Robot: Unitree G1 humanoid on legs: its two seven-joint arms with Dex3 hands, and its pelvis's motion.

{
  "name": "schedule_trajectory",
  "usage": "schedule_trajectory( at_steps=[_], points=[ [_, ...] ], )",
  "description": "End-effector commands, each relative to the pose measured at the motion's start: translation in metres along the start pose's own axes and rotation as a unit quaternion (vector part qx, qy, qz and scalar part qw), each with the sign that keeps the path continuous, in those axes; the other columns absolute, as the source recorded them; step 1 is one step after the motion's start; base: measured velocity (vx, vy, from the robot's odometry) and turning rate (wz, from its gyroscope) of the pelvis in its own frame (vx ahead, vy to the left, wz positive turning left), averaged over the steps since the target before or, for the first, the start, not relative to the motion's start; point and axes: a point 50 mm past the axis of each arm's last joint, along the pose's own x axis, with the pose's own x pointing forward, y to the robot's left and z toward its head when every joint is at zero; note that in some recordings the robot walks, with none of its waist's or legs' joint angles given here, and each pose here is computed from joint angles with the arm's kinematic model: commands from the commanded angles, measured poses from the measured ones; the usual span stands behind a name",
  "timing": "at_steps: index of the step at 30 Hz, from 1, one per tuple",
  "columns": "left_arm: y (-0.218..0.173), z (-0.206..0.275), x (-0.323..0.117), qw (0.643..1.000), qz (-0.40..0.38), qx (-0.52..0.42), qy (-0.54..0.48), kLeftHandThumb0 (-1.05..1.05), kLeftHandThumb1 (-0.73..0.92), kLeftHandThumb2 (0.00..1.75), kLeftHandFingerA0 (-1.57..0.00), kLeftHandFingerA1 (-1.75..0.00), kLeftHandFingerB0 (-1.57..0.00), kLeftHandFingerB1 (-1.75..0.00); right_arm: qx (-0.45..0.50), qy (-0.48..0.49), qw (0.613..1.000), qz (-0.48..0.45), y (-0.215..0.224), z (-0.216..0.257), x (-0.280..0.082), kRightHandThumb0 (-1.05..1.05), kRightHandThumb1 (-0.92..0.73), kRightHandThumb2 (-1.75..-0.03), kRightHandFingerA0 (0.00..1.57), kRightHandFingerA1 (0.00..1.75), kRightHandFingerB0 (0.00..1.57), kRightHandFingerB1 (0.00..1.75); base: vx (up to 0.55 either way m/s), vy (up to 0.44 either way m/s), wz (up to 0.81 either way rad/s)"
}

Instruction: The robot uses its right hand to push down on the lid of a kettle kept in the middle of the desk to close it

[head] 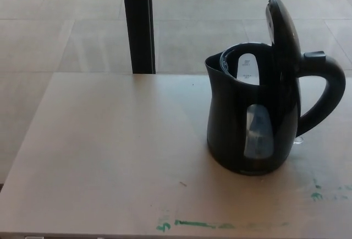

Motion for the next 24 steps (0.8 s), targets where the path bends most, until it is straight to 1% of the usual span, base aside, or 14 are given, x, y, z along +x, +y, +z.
schedule_trajectory(
  at_steps=[1, 2, 3, 4, 6, 7, 11, 18, 19, 20, 21, 22, 23, 24],
  points=[
    [0.010, 0.006, -0.005, 1.000, 0.004, 0.005, -0.007, -0.69, 0.70, 0.62, -0.49, -0.51, -0.34, -0.35, -0.064, 0.015, 0.997, 0.045, 0.017, 0.008, 0.017, -0.79, -0.76, -0.65, 0.31, 0.45, 0.29, 0.31, 0.00, 0.000, 0.00],
    [0.010, 0.005, -0.005, 1.000, 0.008, 0.006, -0.003, -0.72, 0.56, 0.93, -0.44, -0.59, -0.30, -0.49, -0.082, 0.016, 0.995, 0.051, 0.020, 0.008, 0.021, -0.80, -0.76, -0.65, 0.32, 0.46, 0.28, 0.31, 0.00, 0.000, 0.00],
    [0.011, 0.006, -0.005, 1.000, 0.006, 0.004, -0.007, -0.69, 0.69, 0.62, -0.48, -0.52, -0.35, -0.36, -0.081, 0.015, 0.995, 0.055, 0.022, 0.008, 0.023, -0.80, -0.76, -0.64, 0.35, 0.47, 0.30, 0.31, 0.00, 0.000, 0.00],
    [0.011, 0.005, -0.006, 1.000, 0.005, 0.007, -0.007, -0.76, 0.58, 0.93, -0.45, -0.59, -0.32, -0.49, -0.086, 0.018, 0.994, 0.065, 0.027, 0.007, 0.029, -0.83, -0.75, -0.64, 0.37, 0.47, 0.29, 0.30, 0.00, 0.000, 0.00],
    [0.011, 0.005, -0.006, 1.000, 0.006, 0.009, -0.006, -0.76, 0.58, 0.93, -0.45, -0.59, -0.32, -0.49, -0.089, 0.019, 0.993, 0.068, 0.028, 0.006, 0.032, -0.83, -0.75, -0.64, 0.37, 0.47, 0.29, 0.30, 0.00, 0.000, 0.00],
    [0.011, 0.005, -0.006, 1.000, 0.006, 0.015, -0.007, -0.70, 0.70, 0.62, -0.48, -0.50, -0.36, -0.36, -0.109, 0.020, 0.991, 0.075, 0.029, 0.006, 0.034, -0.82, -0.76, -0.63, 0.38, 0.46, 0.29, 0.29, 0.00, 0.000, 0.00],
    [0.012, 0.004, -0.007, 1.000, 0.001, 0.006, -0.005, -0.68, 0.69, 0.61, -0.48, -0.49, -0.35, -0.35, -0.109, 0.029, 0.990, 0.086, 0.038, 0.006, 0.043, -0.80, -0.73, -0.62, 0.37, 0.45, 0.32, 0.30, 0.00, 0.000, 0.00],
    [0.013, 0.001, -0.007, 1.000, 0.009, -0.010, 0.001, -0.66, 0.69, 0.61, -0.49, -0.47, -0.36, -0.35, -0.199, 0.028, 0.972, 0.118, 0.059, 0.012, 0.053, -0.79, -0.75, -0.64, 0.38, 0.41, 0.33, 0.31, 0.00, 0.000, 0.00],
    [0.014, 0.002, -0.007, 1.000, 0.010, -0.008, -0.002, -0.67, 0.69, 0.61, -0.48, -0.49, -0.35, -0.35, -0.206, 0.022, 0.970, 0.126, 0.065, 0.013, 0.055, -0.80, -0.58, -0.96, 0.32, 0.51, 0.27, 0.45, 0.00, 0.000, 0.00],
    [0.014, 0.002, -0.007, 1.000, 0.010, -0.007, -0.002, -0.68, 0.69, 0.61, -0.48, -0.50, -0.35, -0.35, -0.222, 0.022, 0.966, 0.133, 0.071, 0.015, 0.057, -0.81, -0.58, -0.96, 0.33, 0.50, 0.28, 0.45, 0.00, 0.000, 0.00],
    [0.013, 0.002, -0.007, 1.000, 0.005, 0.008, -0.002, -0.68, 0.71, 0.62, -0.46, -0.49, -0.32, -0.34, -0.225, 0.023, 0.964, 0.139, 0.075, 0.015, 0.058, -0.87, -0.63, -0.75, 0.36, 0.43, 0.30, 0.36, 0.00, 0.000, 0.00],
    [0.014, 0.002, -0.007, 1.000, 0.004, 0.010, -0.003, -0.68, 0.71, 0.62, -0.46, -0.49, -0.32, -0.34, -0.226, 0.024, 0.964, 0.140, 0.076, 0.015, 0.058, -0.87, -0.63, -0.75, 0.36, 0.43, 0.30, 0.36, 0.00, 0.000, 0.00],
    [0.014, 0.002, -0.007, 1.000, 0.004, 0.010, -0.002, -0.69, 0.70, 0.61, -0.46, -0.48, -0.33, -0.34, -0.225, 0.024, 0.964, 0.141, 0.078, 0.014, 0.058, -0.77, -0.72, -0.63, 0.39, 0.39, 0.35, 0.31, 0.00, 0.000, 0.00],
    [0.014, 0.000, -0.007, 1.000, 0.006, 0.009, 0.000, -0.69, 0.70, 0.61, -0.47, -0.46, -0.35, -0.35, -0.215, 0.030, 0.965, 0.147, 0.085, 0.011, 0.058, -0.77, -0.57, -0.94, 0.32, 0.51, 0.25, 0.44, 0.00, 0.000, 0.00]
  ],
)
